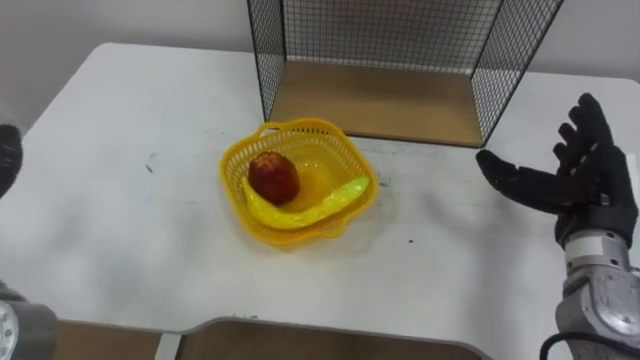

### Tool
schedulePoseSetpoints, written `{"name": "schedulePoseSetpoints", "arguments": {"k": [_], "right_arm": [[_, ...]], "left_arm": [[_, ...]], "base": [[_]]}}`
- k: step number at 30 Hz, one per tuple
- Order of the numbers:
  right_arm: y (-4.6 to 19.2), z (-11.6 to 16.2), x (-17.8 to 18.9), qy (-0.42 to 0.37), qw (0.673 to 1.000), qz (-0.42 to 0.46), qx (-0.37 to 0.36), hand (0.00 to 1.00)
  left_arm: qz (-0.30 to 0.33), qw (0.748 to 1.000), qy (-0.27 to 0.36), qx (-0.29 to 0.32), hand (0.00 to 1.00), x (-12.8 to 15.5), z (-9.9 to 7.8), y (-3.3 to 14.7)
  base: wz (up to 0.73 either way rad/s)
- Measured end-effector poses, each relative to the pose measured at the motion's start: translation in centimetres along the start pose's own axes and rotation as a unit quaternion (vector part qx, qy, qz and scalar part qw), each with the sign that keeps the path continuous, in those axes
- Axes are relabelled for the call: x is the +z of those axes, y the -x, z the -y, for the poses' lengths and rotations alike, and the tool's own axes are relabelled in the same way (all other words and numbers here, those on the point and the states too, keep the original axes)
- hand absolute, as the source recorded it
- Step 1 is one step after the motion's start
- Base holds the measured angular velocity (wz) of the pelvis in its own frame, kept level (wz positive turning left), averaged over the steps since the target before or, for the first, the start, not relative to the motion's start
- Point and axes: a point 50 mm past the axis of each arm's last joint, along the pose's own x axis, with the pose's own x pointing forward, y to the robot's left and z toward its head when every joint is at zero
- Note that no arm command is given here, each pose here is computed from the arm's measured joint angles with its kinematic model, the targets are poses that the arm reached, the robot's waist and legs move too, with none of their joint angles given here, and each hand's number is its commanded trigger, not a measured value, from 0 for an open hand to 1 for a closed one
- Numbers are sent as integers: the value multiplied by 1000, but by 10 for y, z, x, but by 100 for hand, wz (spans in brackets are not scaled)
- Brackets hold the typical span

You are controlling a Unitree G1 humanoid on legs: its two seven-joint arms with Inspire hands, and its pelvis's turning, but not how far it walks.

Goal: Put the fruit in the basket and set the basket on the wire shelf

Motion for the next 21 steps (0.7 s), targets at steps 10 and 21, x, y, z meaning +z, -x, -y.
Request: {"name": "schedulePoseSetpoints", "arguments": {"k": [10,21], "right_arm": [[-6,-23,6,-57,995,4,86,0],[-3,-38,-18,-72,987,-42,134,0]], "left_arm": [[-52,991,16,-120,0,-18,30,11],[-98,975,17,-198,0,-40,51,23]], "base": [[-2],[-5]]}}
